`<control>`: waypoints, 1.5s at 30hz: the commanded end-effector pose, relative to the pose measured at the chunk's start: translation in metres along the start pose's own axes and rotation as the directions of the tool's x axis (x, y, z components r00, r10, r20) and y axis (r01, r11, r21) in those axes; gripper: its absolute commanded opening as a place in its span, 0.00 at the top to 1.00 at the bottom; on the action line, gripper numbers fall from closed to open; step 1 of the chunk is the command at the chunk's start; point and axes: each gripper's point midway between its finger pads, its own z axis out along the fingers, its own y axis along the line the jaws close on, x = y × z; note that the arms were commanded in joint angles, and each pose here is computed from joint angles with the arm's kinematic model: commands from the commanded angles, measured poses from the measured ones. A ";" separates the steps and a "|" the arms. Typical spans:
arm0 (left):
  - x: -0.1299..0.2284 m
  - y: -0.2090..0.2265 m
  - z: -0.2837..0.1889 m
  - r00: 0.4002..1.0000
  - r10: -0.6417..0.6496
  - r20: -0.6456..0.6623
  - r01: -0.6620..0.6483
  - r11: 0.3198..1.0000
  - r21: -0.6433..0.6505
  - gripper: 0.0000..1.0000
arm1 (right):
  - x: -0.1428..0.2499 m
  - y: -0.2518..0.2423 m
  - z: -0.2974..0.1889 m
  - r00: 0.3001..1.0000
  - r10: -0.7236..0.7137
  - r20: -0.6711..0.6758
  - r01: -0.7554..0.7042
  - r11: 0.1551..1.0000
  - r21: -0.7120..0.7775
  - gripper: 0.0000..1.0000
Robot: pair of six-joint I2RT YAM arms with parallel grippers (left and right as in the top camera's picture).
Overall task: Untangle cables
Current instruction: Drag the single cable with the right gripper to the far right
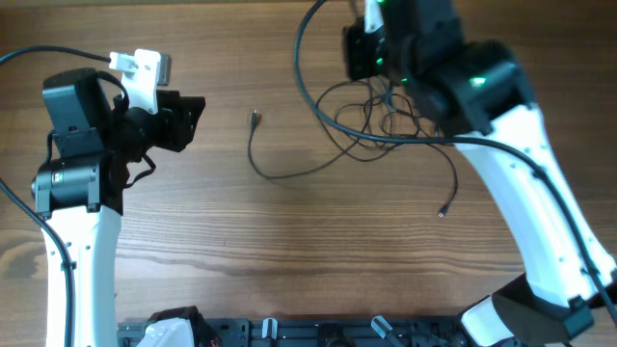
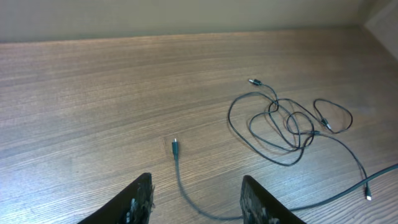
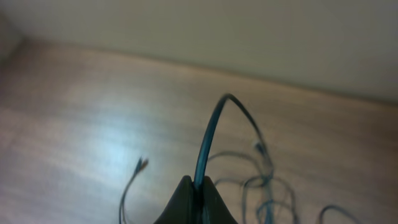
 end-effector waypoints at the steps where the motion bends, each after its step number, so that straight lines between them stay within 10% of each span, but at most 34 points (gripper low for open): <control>1: -0.008 -0.006 -0.007 0.999 0.031 0.027 -0.032 0.999 0.017 0.53 | -0.031 -0.022 -0.033 0.996 0.015 0.088 -0.021 0.998 0.062 0.95; 17: -0.008 -0.006 -0.007 0.999 0.032 0.029 -0.033 0.999 0.017 0.51 | -0.037 -0.154 -0.096 0.985 0.127 0.121 -0.164 0.911 0.377 0.96; 45: -0.008 -0.005 -0.006 0.999 0.032 0.027 -0.032 0.999 0.017 0.49 | 0.057 -0.409 -0.245 0.775 0.485 0.406 -0.602 0.368 0.709 0.95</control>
